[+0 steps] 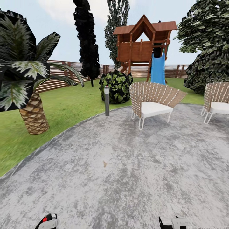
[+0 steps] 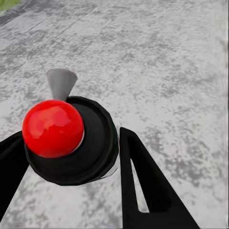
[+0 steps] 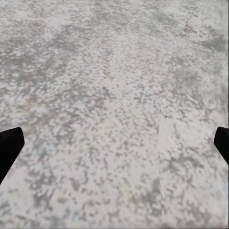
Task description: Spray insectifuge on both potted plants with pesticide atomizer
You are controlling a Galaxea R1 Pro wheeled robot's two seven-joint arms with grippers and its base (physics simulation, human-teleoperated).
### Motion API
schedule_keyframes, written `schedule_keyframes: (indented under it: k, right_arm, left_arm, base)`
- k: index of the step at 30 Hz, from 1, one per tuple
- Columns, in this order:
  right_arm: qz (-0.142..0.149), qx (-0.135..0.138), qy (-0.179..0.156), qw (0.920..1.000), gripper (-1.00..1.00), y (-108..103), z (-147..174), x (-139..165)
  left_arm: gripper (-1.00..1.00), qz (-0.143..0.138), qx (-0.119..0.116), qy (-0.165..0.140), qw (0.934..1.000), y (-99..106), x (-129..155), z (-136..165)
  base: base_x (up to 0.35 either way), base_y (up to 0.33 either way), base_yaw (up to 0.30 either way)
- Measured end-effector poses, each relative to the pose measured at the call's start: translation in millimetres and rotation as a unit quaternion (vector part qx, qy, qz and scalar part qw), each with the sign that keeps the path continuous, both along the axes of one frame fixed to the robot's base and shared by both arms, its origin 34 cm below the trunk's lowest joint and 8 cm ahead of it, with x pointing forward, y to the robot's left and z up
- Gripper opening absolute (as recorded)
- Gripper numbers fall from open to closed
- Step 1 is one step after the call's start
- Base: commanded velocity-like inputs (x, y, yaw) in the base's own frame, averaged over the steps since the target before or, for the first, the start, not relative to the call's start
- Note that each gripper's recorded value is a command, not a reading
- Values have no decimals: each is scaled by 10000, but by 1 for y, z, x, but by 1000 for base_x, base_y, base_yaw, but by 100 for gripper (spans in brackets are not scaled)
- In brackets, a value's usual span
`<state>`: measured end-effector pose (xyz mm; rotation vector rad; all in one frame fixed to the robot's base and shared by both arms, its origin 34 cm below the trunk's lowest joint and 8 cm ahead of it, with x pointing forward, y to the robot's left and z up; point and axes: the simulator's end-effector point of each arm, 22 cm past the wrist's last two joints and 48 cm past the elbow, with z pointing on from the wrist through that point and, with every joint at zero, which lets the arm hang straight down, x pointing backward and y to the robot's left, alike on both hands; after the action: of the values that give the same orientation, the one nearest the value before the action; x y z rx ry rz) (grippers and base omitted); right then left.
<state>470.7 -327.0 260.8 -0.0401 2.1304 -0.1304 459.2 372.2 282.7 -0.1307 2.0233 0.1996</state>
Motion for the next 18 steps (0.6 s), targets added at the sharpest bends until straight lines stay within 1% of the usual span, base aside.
schedule_keyframes:
  k: [18]
  right_arm:
    - [-2,5,-12,10000,100,1,39,11]
  left_arm:
    - [-100,-3,2,-26,10000,0,12,40]
  base:
    - [0,0,-276]
